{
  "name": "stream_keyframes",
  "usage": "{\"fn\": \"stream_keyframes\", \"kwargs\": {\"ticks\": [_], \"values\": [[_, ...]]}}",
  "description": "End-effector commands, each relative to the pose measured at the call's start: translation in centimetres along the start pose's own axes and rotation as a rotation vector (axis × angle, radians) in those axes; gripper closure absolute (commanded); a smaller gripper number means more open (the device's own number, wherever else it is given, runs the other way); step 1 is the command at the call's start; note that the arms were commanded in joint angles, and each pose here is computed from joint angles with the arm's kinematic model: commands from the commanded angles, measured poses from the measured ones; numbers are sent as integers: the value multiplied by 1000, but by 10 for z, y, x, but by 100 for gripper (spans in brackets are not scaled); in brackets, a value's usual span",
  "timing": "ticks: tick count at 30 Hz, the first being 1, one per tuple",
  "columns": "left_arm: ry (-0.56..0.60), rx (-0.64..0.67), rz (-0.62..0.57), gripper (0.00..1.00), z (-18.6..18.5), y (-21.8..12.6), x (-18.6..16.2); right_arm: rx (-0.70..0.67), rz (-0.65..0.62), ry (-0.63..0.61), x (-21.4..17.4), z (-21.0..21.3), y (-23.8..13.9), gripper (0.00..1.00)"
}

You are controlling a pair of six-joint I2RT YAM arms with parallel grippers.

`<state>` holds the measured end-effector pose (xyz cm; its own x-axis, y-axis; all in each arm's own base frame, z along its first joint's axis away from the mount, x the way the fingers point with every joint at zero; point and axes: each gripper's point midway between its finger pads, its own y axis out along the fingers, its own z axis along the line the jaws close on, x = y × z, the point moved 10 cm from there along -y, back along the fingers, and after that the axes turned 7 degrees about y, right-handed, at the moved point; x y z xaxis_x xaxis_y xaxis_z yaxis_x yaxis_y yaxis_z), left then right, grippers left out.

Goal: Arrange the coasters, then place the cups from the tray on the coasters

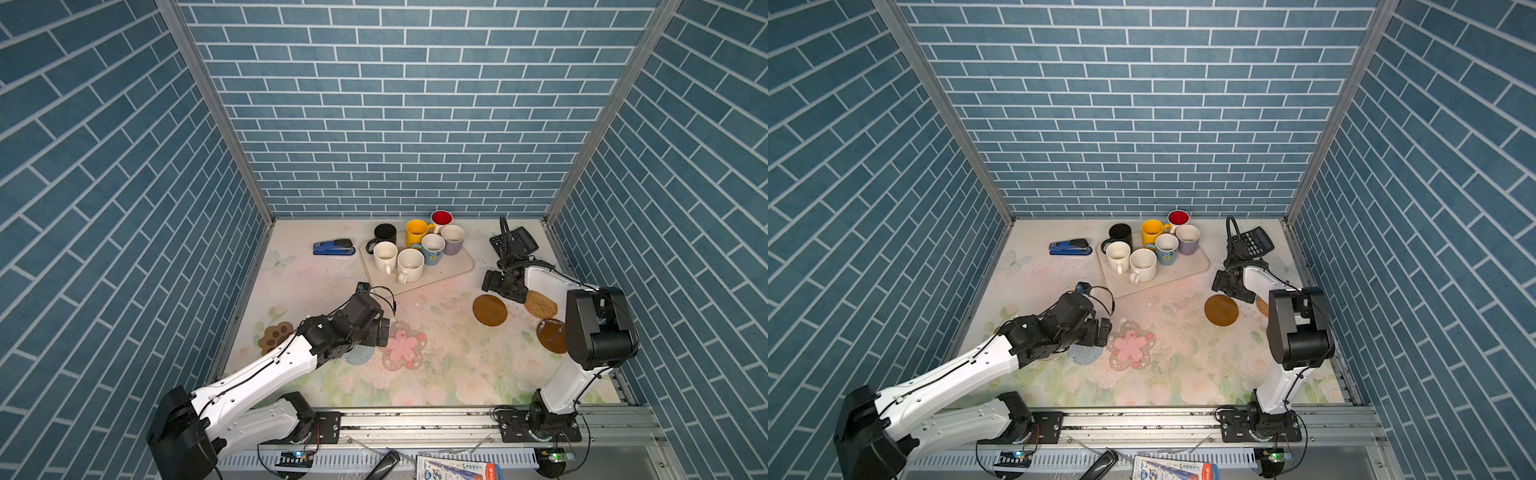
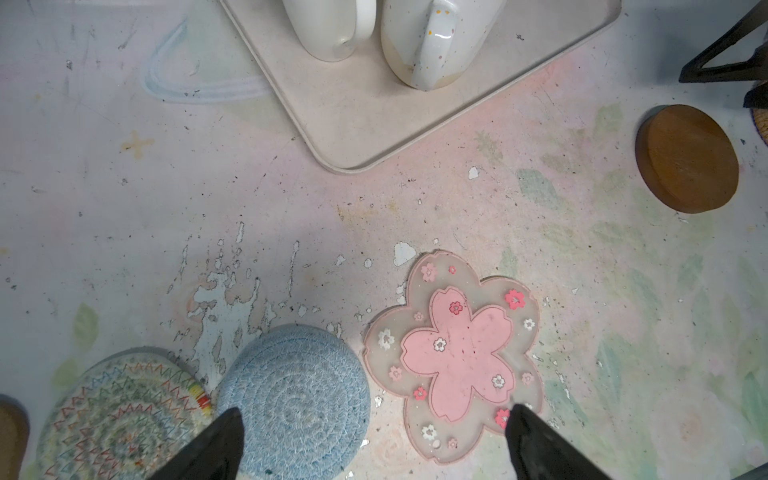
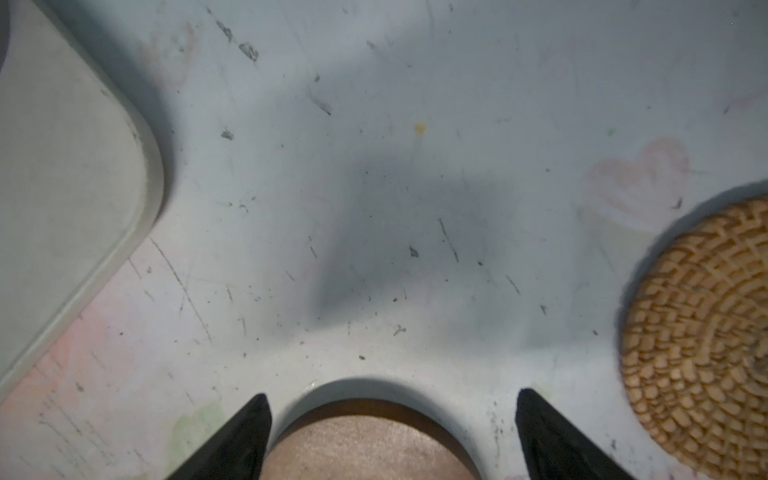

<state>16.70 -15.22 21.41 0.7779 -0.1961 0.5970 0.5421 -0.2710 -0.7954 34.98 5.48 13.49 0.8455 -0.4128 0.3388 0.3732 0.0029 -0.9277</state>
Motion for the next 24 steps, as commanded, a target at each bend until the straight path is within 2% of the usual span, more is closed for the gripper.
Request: {"fn": "stream_keyframes", "kwargs": {"ticks": [1,10,18,24], "values": [[-27,-5,-26,1,2,-1,-1,-18,21,38,-7,-6,9,6],[-18,1,-28,1,2,1,0,-22,54,54,-25,-15,13,9],[-14,-5,-23,1,1,6,-1,-33,74,20,-46,-14,11,9],[-21,-14,-26,1,1,8,-4,15,101,21,-67,-7,4,9]]}}
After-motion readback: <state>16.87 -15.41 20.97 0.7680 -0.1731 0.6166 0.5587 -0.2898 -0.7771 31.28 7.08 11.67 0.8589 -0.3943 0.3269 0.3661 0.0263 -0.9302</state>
